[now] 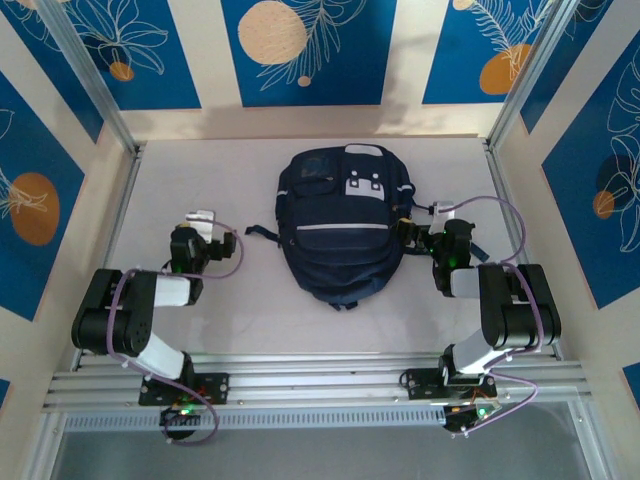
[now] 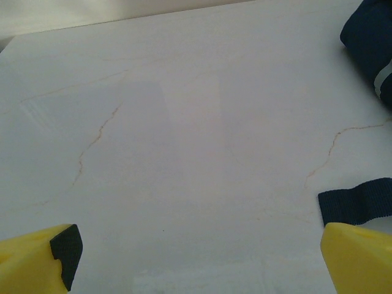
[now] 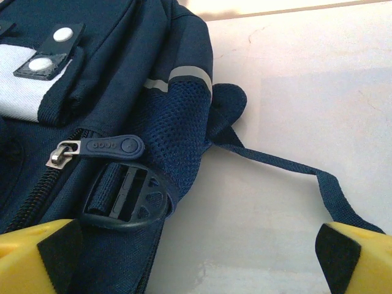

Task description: Pack the student bag

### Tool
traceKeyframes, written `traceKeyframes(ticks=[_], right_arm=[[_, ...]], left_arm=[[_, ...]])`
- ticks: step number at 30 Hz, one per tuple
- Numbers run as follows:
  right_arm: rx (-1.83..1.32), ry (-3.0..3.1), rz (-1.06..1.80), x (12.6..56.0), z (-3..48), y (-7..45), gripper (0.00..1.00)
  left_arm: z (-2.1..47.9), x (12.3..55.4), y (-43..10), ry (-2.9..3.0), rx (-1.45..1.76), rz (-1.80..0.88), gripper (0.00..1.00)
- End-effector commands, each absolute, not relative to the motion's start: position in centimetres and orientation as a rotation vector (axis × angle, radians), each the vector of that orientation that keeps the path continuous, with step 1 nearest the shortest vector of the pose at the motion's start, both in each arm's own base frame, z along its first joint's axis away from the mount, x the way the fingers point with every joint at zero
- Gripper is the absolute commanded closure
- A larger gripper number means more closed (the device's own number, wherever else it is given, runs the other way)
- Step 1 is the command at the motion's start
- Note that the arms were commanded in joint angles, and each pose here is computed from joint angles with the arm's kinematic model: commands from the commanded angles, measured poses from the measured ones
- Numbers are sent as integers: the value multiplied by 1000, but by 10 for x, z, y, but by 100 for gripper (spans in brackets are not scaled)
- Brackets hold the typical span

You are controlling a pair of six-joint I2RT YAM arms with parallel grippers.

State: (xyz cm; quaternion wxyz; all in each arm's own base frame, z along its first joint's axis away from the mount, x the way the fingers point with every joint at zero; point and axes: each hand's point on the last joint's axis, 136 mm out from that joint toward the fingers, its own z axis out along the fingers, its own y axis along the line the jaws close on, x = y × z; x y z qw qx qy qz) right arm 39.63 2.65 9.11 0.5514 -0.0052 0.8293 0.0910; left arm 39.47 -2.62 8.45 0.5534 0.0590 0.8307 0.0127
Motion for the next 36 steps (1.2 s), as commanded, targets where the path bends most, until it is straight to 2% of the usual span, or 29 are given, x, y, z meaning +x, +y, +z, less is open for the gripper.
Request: traceKeyframes(ticks=[1,36], right_arm=[[-50,1953,216,396,94,31,1],[-57,1955,237,396,94,32,1]], left_arm=[[87,397,-25,1955,129,7,0],[88,396,-26,1951,132,4,0]])
